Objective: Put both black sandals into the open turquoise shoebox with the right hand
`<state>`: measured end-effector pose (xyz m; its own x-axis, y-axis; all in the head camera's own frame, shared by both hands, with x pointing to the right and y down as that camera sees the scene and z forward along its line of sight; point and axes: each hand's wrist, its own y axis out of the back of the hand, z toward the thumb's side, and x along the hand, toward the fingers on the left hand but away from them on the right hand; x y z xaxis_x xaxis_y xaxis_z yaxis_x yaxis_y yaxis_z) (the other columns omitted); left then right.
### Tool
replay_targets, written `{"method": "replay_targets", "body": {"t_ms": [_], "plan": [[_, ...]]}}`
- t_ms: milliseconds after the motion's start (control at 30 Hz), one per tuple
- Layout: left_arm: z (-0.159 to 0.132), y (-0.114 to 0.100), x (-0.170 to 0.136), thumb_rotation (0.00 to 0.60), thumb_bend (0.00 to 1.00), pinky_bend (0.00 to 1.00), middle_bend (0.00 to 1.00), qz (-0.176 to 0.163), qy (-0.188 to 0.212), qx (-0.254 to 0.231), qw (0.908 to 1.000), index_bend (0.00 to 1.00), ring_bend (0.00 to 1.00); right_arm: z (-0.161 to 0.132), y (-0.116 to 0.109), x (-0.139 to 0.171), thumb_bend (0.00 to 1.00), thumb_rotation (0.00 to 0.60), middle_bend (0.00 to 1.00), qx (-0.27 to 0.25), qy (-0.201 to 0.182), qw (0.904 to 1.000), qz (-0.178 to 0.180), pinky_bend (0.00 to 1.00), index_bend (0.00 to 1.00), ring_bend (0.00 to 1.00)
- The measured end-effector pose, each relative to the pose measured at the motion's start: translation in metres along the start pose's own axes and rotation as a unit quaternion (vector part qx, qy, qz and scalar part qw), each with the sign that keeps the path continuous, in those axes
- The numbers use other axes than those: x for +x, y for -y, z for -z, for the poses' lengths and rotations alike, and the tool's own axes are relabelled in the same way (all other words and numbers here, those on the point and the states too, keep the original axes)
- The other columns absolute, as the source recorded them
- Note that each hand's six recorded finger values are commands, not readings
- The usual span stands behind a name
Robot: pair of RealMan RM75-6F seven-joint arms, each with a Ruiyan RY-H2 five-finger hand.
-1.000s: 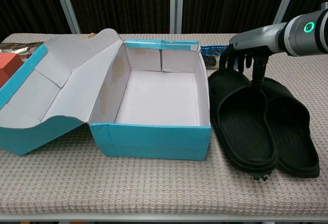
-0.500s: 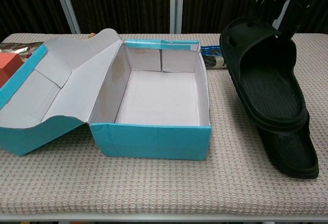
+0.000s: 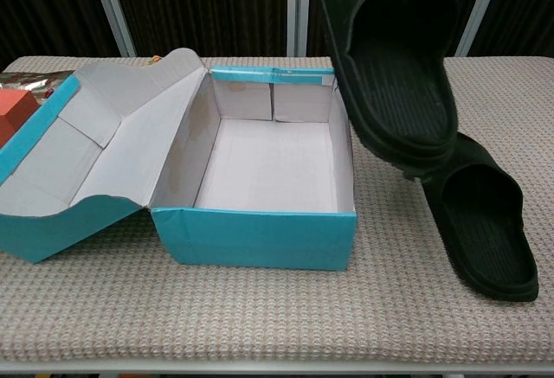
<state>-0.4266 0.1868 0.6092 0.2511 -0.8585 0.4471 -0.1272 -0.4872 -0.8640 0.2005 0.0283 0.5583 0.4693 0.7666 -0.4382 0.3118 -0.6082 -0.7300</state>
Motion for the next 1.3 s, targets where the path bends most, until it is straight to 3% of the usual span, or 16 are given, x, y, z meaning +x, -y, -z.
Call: {"method": "replay_targets", "body": {"t_ms": [367, 700, 1000, 1300], "plan": [[0.013, -0.01, -0.003, 0.6, 0.0, 0.16, 0.14, -0.016, -0.014, 0.0, 0.9998, 0.1, 0.04, -0.021, 0.053, -0.038, 0.04, 0.6, 0.41, -0.125, -0.062, 0.9902, -0.003, 0.33, 0.44, 0.36], [0.017, -0.012, -0.003, 0.6, 0.0, 0.16, 0.14, -0.023, -0.014, -0.003, 0.9996, 0.1, 0.04, -0.025, 0.093, -0.072, 0.03, 0.6, 0.41, -0.258, -0.105, 0.96, 0.029, 0.33, 0.45, 0.36], [0.025, -0.013, -0.004, 0.6, 0.0, 0.16, 0.14, -0.025, -0.018, -0.001, 0.9995, 0.1, 0.04, -0.017, 0.113, -0.09, 0.03, 0.6, 0.41, -0.316, -0.109, 0.9409, 0.055, 0.33, 0.45, 0.36], [0.031, -0.015, -0.004, 0.6, 0.0, 0.16, 0.14, -0.024, -0.021, -0.001, 0.9995, 0.1, 0.04, -0.01, 0.144, -0.106, 0.03, 0.6, 0.41, -0.327, -0.089, 0.9399, 0.045, 0.33, 0.45, 0.36]]}}
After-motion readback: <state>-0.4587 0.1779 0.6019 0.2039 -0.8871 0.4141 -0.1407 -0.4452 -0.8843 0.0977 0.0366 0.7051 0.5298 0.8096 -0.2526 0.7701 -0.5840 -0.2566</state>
